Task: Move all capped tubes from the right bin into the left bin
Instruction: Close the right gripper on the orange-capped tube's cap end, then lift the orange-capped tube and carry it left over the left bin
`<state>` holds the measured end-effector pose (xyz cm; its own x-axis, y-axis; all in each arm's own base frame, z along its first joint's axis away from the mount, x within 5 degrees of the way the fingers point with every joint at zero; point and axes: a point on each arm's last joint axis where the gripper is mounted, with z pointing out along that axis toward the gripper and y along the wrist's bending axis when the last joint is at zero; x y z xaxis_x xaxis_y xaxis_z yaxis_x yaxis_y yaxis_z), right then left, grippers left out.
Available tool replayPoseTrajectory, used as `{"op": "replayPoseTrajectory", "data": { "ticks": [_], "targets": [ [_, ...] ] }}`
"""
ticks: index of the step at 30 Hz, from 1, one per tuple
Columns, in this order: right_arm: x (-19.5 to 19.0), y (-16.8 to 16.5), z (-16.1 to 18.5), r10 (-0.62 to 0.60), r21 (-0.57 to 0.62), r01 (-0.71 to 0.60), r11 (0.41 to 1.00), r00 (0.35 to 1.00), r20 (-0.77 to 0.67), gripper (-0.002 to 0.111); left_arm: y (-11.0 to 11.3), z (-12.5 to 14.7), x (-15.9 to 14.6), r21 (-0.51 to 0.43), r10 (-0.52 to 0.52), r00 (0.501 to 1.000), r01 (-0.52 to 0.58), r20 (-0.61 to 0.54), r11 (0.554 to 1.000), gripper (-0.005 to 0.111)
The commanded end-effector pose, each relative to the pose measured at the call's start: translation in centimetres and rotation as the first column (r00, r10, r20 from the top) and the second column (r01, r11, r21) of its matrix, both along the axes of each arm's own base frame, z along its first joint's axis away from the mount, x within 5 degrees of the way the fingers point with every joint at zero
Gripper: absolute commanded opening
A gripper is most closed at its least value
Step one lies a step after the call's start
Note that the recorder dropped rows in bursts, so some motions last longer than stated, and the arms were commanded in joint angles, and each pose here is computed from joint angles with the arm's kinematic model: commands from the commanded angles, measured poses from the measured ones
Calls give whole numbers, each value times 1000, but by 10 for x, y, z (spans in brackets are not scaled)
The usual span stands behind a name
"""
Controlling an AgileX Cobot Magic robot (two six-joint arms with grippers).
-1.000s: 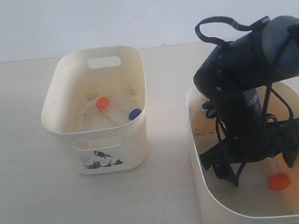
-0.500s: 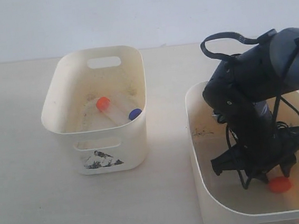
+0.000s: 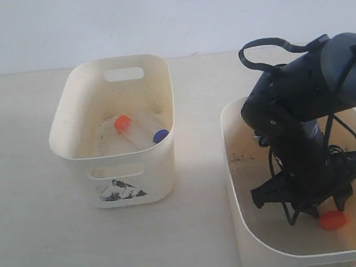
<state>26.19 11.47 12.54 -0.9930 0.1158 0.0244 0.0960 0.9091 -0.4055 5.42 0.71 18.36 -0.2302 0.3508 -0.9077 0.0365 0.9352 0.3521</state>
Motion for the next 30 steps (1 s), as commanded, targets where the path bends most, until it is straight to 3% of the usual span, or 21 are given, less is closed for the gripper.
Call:
{"op": "replayPoseTrajectory", "data": {
  "ticks": [1,10,17,21,26,30],
  "targets": [
    [-1,-4,-6,-4,5,5,1000,1000,-25,0,0,1,0,-12,-5,1000,5,6,1000,4],
    [0,4,27,-2,104,3,995,1000,-10,0,0,1,0,-12,-5,1000,5,6,1000,4],
    [-13,1,84,-38,233,5,973,990,135,0,0,1,0,-12,-5,1000,5,6,1000,4],
    [-27,-4,124,-29,321,-58,945,965,261,0,0,1,0,-12,-5,1000,5,6,1000,4],
    [-43,-5,172,-41,467,-221,856,872,488,0,0,1,0,-12,-5,1000,5,6,1000,4],
    [-47,2,209,-18,490,-486,724,697,717,0,0,1,0,-12,-5,1000,5,6,1000,4]
  ]
}}
